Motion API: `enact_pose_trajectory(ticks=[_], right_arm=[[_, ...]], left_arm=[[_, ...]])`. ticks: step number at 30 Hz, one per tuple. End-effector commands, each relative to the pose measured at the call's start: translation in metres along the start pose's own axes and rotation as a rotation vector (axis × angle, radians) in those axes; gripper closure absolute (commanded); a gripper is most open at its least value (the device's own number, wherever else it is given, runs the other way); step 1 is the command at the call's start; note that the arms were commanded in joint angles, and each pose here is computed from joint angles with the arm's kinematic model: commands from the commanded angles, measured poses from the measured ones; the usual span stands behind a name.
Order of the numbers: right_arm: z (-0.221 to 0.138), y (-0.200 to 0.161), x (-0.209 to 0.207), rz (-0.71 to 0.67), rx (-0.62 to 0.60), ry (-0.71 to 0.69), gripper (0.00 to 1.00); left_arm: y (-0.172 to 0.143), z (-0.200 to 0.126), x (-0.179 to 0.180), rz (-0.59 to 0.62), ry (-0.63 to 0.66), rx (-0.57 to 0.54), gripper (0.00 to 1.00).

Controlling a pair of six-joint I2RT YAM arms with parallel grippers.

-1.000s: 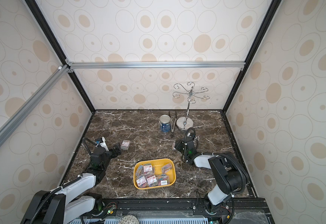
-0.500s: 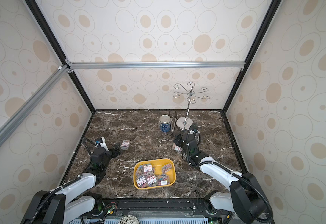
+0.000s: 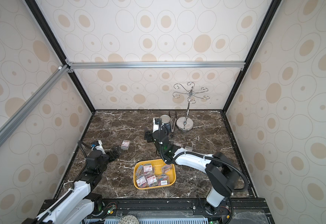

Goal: Take the paper clips out of the storage box
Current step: Place the boxed paper clips at the center of the board, then pick up the boxed paper clips from the storage box.

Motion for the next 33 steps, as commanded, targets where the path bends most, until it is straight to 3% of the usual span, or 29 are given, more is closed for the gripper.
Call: enact_pose_trajectory(ticks=[1, 7, 12, 17, 30, 33], right_arm=[[0.028, 0.002, 0.02, -0.144, -0.034, 0.031, 0.19], [0.056, -0.004, 0.044, -0.24, -0.06, 0.122, 0.18], [0.072, -0.015, 0.059, -0.367, 0.015, 0.06, 0.18], [0.067, -0.022, 0.068, -0.429, 0.051, 0.042, 0.17], [0.024, 0.024, 0.04, -0.228, -0.046, -0.021, 0.15], [0.023, 0.031, 0.027, -0.184, -0.018, -0.039, 0.16]], left_arm=[[-0.009, -0.017, 0.004, -0.038, -0.005, 0.063, 0.0], [-0.006, -0.027, 0.01, -0.022, 0.053, 0.041, 0.0], [-0.009, -0.024, 0.006, -0.024, 0.015, 0.08, 0.0], [-0.007, -0.025, 0.002, -0.031, -0.02, 0.076, 0.0], [-0.014, -0.024, -0.044, 0.065, -0.385, 0.169, 0.0], [-0.016, -0.03, -0.059, 0.114, -0.439, 0.176, 0.07]])
Point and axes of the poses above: each gripper's point midway between its finger pads, its own z axis out along the fingers, its own x axis along the line the jaws close on, y = z × x, the point moved 8 cm from there along -z, back along the fingers, and after that the axes turned 1 degree about z, right-handed, at the moved point
